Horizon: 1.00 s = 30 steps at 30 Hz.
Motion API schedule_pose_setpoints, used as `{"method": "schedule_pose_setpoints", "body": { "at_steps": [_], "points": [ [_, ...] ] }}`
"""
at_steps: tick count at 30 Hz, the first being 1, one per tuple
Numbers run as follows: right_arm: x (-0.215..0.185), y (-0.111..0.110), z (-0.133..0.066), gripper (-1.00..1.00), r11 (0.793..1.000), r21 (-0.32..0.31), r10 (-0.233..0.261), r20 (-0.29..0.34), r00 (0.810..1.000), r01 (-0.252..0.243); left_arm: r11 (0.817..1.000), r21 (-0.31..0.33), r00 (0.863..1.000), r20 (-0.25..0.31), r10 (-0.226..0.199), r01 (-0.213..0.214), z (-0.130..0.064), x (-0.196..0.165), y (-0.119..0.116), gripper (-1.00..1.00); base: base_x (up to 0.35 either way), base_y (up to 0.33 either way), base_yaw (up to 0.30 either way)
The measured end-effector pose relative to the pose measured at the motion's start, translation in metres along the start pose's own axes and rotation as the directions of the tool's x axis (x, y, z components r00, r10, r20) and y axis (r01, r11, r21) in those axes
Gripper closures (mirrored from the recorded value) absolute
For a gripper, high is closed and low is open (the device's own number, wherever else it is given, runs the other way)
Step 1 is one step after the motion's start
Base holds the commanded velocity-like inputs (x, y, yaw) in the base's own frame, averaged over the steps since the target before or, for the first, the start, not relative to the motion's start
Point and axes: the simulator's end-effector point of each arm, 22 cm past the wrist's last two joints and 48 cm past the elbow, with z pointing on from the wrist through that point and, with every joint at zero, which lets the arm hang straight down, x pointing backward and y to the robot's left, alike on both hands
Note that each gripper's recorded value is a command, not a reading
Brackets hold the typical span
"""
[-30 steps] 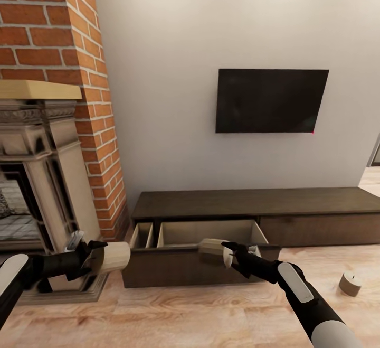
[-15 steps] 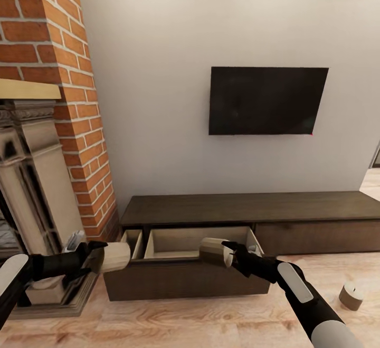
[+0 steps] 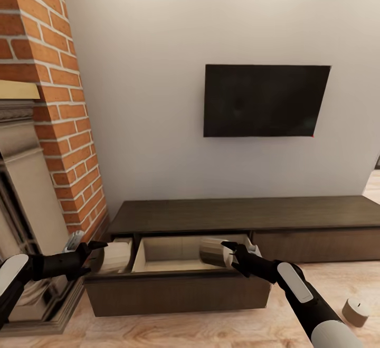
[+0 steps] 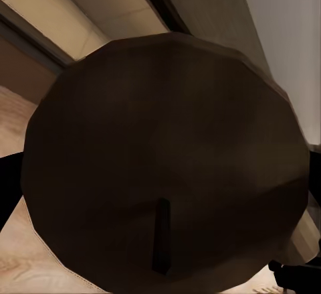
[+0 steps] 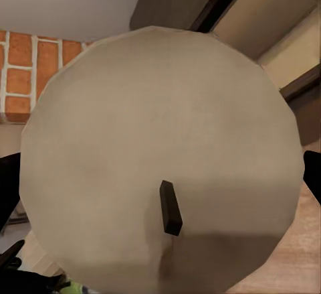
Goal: Place each of the two pumpkins and all three candles from the living room inside a cabinet in the living room (use any cabinet), then make sure every cabinet is closed, and position the cauldron so it is next to a table in the living room.
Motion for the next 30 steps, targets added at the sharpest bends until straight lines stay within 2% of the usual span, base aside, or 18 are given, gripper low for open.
{"method": "schedule_pose_setpoints", "body": {
  "at_steps": [6, 10, 12, 14, 16, 17, 19, 20, 21, 23, 24, 25, 26, 27, 28, 29, 30],
  "points": [
    [0.002, 0.002, 0.001, 1.00, 1.000, -0.001, -0.005, -0.002, 1.000, 0.005, 1.000, 0.000, 1.000, 0.000, 0.002, -0.002, 0.000, 0.000, 0.000, 1.00, 0.266, -0.001, 0.000],
    [0.005, 0.003, 0.003, 1.00, 1.000, 0.011, -0.020, -0.009, 1.000, 0.020, 1.000, -0.001, 1.000, -0.006, 0.019, -0.019, 0.001, 0.003, -0.004, 1.00, 0.268, 0.000, 0.000],
    [0.006, -0.005, 0.003, 1.00, 0.998, 0.048, -0.037, -0.015, 0.999, 0.038, 0.999, -0.003, 0.999, -0.016, 0.034, -0.034, 0.003, 0.007, -0.006, 1.00, 0.268, 0.000, 0.000],
    [0.006, -0.026, 0.002, 1.00, 0.986, 0.145, -0.076, -0.023, 0.997, 0.079, 0.997, 0.016, 0.997, -0.017, 0.072, -0.072, 0.003, 0.010, -0.021, 1.00, 0.267, 0.000, 0.000],
    [0.004, -0.042, -0.001, 1.00, 0.967, 0.225, -0.112, -0.031, 0.993, 0.116, 0.993, 0.028, 0.994, -0.011, 0.111, -0.111, 0.000, 0.011, -0.033, 1.00, 0.255, 0.000, 0.000],
    [-0.002, -0.040, -0.004, 1.00, 0.953, 0.258, -0.157, -0.028, 0.987, 0.159, 0.991, 0.029, 0.991, -0.013, 0.132, -0.131, 0.000, 0.015, -0.037, 1.00, 0.245, 0.000, 0.000],
    [-0.016, -0.012, -0.007, 1.00, 0.939, 0.260, -0.234, -0.001, 0.972, 0.226, 0.988, 0.026, 0.988, -0.018, 0.155, -0.154, 0.001, 0.019, -0.040, 1.00, 0.237, 0.000, 0.000],
    [-0.026, 0.005, -0.013, 1.00, 0.907, 0.300, -0.313, 0.011, 0.950, 0.295, 0.986, 0.024, 0.986, -0.020, 0.164, -0.163, 0.001, 0.021, -0.041, 1.00, 0.219, 0.000, 0.000],
    [-0.030, 0.020, -0.017, 1.00, 0.890, 0.319, -0.350, 0.025, 0.936, 0.324, 0.986, 0.025, 0.986, -0.020, 0.167, -0.167, 0.001, 0.022, -0.042, 1.00, 0.205, 0.000, 0.000],
    [-0.036, 0.039, -0.027, 1.00, 0.831, 0.397, -0.438, 0.033, 0.898, 0.391, 0.983, 0.029, 0.983, -0.020, 0.181, -0.180, 0.000, 0.024, -0.046, 1.00, 0.189, 0.000, 0.000],
    [-0.033, 0.055, -0.028, 1.00, 0.815, 0.404, -0.469, 0.040, 0.882, 0.415, 0.981, 0.032, 0.981, -0.022, 0.191, -0.190, 0.001, 0.026, -0.049, 1.00, 0.169, 0.000, 0.000],
    [-0.021, 0.075, -0.025, 1.00, 0.788, 0.411, -0.514, 0.033, 0.857, 0.457, 0.976, 0.019, 0.976, -0.026, 0.217, -0.216, 0.002, 0.030, -0.050, 1.00, 0.153, 0.000, 0.000],
    [-0.008, 0.088, -0.019, 1.00, 0.792, 0.392, -0.519, 0.029, 0.854, 0.468, 0.971, 0.000, 0.971, -0.026, 0.238, -0.238, 0.002, 0.032, -0.050, 1.00, 0.115, 0.000, 0.000],
    [0.000, 0.092, -0.017, 1.00, 0.772, 0.404, -0.541, 0.014, 0.841, 0.490, 0.965, -0.030, 0.965, -0.022, 0.262, -0.262, 0.002, 0.032, -0.048, 1.00, 0.073, 0.000, 0.000],
    [0.007, 0.096, -0.014, 1.00, 0.764, 0.406, -0.551, 0.005, 0.834, 0.502, 0.957, -0.063, 0.959, -0.017, 0.283, -0.284, 0.002, 0.031, -0.044, 1.00, 0.038, 0.000, 0.000],
    [0.019, 0.102, -0.008, 1.00, 0.758, 0.398, -0.559, -0.010, 0.829, 0.516, 0.945, -0.111, 0.951, -0.009, 0.310, -0.309, 0.001, 0.028, -0.041, 1.00, 0.024, 0.000, 0.000],
    [0.030, 0.106, -0.003, 1.00, 0.762, 0.386, -0.557, -0.021, 0.830, 0.521, 0.935, -0.142, 0.944, -0.003, 0.329, -0.326, -0.001, 0.027, -0.039, 1.00, 0.015, 0.000, 0.000]
  ]
}}
